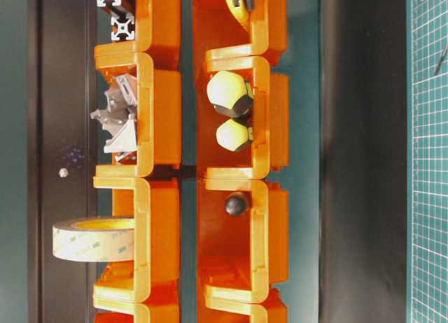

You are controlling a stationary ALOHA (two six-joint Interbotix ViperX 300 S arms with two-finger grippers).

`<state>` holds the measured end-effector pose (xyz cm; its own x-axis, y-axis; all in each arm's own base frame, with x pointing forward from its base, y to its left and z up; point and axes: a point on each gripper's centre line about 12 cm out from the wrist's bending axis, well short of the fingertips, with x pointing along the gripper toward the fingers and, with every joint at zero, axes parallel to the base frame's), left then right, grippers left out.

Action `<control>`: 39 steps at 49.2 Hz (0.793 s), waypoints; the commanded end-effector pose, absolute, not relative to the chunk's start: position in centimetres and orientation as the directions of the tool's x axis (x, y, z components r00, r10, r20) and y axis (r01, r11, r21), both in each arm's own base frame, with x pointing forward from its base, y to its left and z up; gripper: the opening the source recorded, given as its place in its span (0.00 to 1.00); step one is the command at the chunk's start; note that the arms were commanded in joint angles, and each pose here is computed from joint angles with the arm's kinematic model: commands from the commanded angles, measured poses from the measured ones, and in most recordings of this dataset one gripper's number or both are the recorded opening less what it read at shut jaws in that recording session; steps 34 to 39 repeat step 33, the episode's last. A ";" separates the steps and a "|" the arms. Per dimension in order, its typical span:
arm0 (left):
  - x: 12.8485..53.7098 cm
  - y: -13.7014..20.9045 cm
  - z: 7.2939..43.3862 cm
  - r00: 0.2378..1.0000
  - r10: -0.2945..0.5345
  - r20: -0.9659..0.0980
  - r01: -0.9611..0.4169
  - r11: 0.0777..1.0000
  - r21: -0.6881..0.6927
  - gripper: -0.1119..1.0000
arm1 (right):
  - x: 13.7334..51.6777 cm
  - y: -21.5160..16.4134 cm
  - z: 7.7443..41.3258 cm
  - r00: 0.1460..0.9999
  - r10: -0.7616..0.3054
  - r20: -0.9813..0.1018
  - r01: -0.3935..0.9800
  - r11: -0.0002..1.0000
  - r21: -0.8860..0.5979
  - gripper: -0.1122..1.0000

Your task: Pick red screwdriver from container rack with left arm.

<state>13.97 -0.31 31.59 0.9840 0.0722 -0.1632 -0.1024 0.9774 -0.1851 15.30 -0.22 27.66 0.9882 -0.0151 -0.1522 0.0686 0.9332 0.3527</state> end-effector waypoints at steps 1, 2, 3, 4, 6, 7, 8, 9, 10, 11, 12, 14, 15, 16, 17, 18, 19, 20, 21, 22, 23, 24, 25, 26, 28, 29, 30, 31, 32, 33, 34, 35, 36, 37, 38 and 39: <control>14.1 -0.3 32.0 0.984 0.078 -0.157 -0.107 0.978 -0.182 0.76 | 15.6 -0.2 28.0 0.989 -0.015 -0.145 0.066 0.935 0.349 0.10; 14.1 -0.3 32.0 0.984 0.080 -0.157 -0.108 0.977 -0.182 0.76 | 15.6 -0.2 28.0 0.989 -0.015 -0.145 0.066 0.935 0.349 0.10; 14.1 -0.2 32.0 0.984 0.081 -0.157 -0.110 0.977 -0.182 0.76 | 15.6 -0.3 28.0 0.989 -0.017 -0.145 0.067 0.935 0.349 0.10; 14.1 -0.2 32.0 0.984 0.083 -0.157 -0.111 0.977 -0.182 0.76 | 15.6 -0.3 27.9 0.989 -0.017 -0.146 0.067 0.935 0.349 0.10; 14.1 -0.2 32.0 0.984 0.084 -0.157 -0.113 0.977 -0.182 0.76 | 15.6 -0.3 27.9 0.989 -0.017 -0.146 0.068 0.934 0.350 0.10; 14.1 -0.2 32.0 0.984 0.086 -0.157 -0.114 0.977 -0.182 0.76 | 15.6 -0.2 27.9 0.989 -0.015 -0.146 0.066 0.934 0.350 0.10; 14.1 -0.2 32.0 0.984 0.086 -0.157 -0.114 0.977 -0.182 0.76 | 15.6 -0.2 27.9 0.989 -0.016 -0.146 0.066 0.935 0.349 0.10; 14.1 -0.1 32.0 0.984 0.087 -0.157 -0.116 0.976 -0.182 0.76 | 15.6 -0.2 27.9 0.989 -0.015 -0.146 0.066 0.934 0.350 0.10; 14.1 -0.2 32.0 0.984 0.086 -0.156 -0.114 0.977 -0.182 0.76 | 15.6 -0.2 27.9 0.989 -0.015 -0.146 0.066 0.934 0.350 0.10; 14.1 -0.2 31.9 0.984 0.086 -0.158 -0.115 0.977 -0.180 0.76 | 15.6 -0.3 27.8 0.989 -0.017 -0.146 0.068 0.934 0.350 0.10; 14.1 -0.2 32.0 0.984 0.084 -0.157 -0.112 0.977 -0.181 0.76 | 15.6 -0.2 27.8 0.989 -0.015 -0.146 0.066 0.934 0.350 0.10; 14.1 -0.2 32.0 0.984 0.085 -0.155 -0.113 0.977 -0.182 0.76 | 15.6 -0.3 27.8 0.989 -0.017 -0.148 0.068 0.934 0.350 0.10; 14.1 -0.2 32.0 0.984 0.084 -0.157 -0.112 0.977 -0.181 0.76 | 15.6 -0.3 27.9 0.989 -0.017 -0.145 0.067 0.934 0.350 0.10; 14.1 -0.2 32.0 0.984 0.084 -0.157 -0.112 0.977 -0.181 0.76 | 15.6 -0.2 27.9 0.989 -0.015 -0.146 0.066 0.934 0.350 0.10; 14.1 -0.2 32.0 0.984 0.085 -0.157 -0.113 0.977 -0.181 0.76 | 15.6 -0.3 27.9 0.989 -0.017 -0.145 0.067 0.934 0.350 0.10; 14.1 -0.2 32.0 0.984 0.085 -0.157 -0.113 0.977 -0.181 0.76 | 15.6 -0.3 27.8 0.989 -0.017 -0.146 0.068 0.934 0.350 0.10; 14.1 -0.2 31.9 0.984 0.085 -0.157 -0.113 0.977 -0.182 0.76 | 15.6 -0.3 27.8 0.989 -0.017 -0.146 0.068 0.934 0.350 0.10; 14.1 -0.2 32.0 0.984 0.085 -0.157 -0.113 0.977 -0.181 0.76 | 15.6 -0.3 27.8 0.989 -0.017 -0.148 0.068 0.934 0.350 0.10; 14.1 -0.2 32.0 0.984 0.085 -0.157 -0.113 0.977 -0.181 0.76 | 15.6 -0.2 27.8 0.989 -0.015 -0.148 0.067 0.934 0.350 0.10; 14.2 -0.2 31.9 0.984 0.085 -0.158 -0.114 0.977 -0.180 0.76 | 15.6 -0.2 27.9 0.989 -0.015 -0.146 0.066 0.934 0.350 0.10; 14.1 -0.2 32.0 0.984 0.085 -0.157 -0.113 0.977 -0.181 0.76 | 15.6 -0.2 27.9 0.989 -0.015 -0.146 0.066 0.934 0.350 0.10; 14.1 -0.2 32.0 0.984 0.085 -0.157 -0.113 0.977 -0.181 0.76 | 15.6 -0.3 27.8 0.989 -0.017 -0.148 0.068 0.934 0.350 0.10; 14.1 -0.2 32.0 0.984 0.084 -0.156 -0.112 0.977 -0.181 0.76 | 15.6 -0.2 27.8 0.989 -0.015 -0.148 0.067 0.934 0.352 0.10; 14.2 -0.2 31.9 0.984 0.085 -0.158 -0.114 0.977 -0.180 0.76 | 15.6 -0.3 27.8 0.989 -0.017 -0.148 0.068 0.934 0.352 0.10; 14.1 -0.2 32.0 0.984 0.087 -0.157 -0.115 0.977 -0.181 0.76 | 15.6 -0.3 27.8 0.989 -0.017 -0.148 0.069 0.933 0.353 0.10; 14.1 -0.2 32.0 0.984 0.087 -0.157 -0.115 0.977 -0.181 0.76 | 15.6 -0.3 27.8 0.989 -0.017 -0.149 0.069 0.933 0.353 0.10; 14.1 -0.2 32.0 0.984 0.087 -0.157 -0.115 0.977 -0.181 0.76 | 15.6 -0.2 27.8 0.989 -0.015 -0.149 0.068 0.933 0.353 0.10; 14.2 -0.2 31.9 0.984 0.087 -0.158 -0.115 0.977 -0.180 0.76 | 15.6 -0.2 27.8 0.989 -0.015 -0.149 0.068 0.934 0.351 0.10; 14.1 -0.2 32.0 0.984 0.086 -0.156 -0.114 0.977 -0.181 0.76 | 15.6 -0.2 27.8 0.989 -0.015 -0.149 0.068 0.934 0.351 0.10; 14.2 -0.2 31.9 0.984 0.087 -0.158 -0.115 0.977 -0.180 0.76 | 15.6 -0.3 27.8 0.989 -0.017 -0.149 0.069 0.934 0.351 0.10; 14.2 -0.2 31.9 0.984 0.087 -0.158 -0.115 0.977 -0.180 0.76 | 15.6 -0.3 27.8 0.989 -0.017 -0.149 0.069 0.934 0.351 0.10; 14.2 -0.2 31.9 0.984 0.087 -0.158 -0.115 0.977 -0.180 0.76 | 15.6 -0.3 27.8 0.989 -0.017 -0.149 0.069 0.934 0.351 0.10; 14.2 -0.2 31.9 0.984 0.087 -0.158 -0.115 0.977 -0.180 0.76 | 15.6 -0.3 27.8 0.989 -0.017 -0.149 0.069 0.934 0.351 0.10; 14.2 -0.2 31.9 0.984 0.087 -0.158 -0.115 0.977 -0.180 0.76 | 15.6 -0.3 27.8 0.989 -0.017 -0.149 0.069 0.934 0.351 0.10; 14.2 -0.2 31.9 0.984 0.087 -0.158 -0.115 0.977 -0.180 0.76 | 15.6 -0.3 27.8 0.989 -0.017 -0.149 0.069 0.934 0.351 0.10; 14.2 -0.2 31.9 0.984 0.087 -0.158 -0.115 0.977 -0.180 0.76 | 15.6 -0.3 27.8 0.989 -0.017 -0.149 0.069 0.934 0.351 0.10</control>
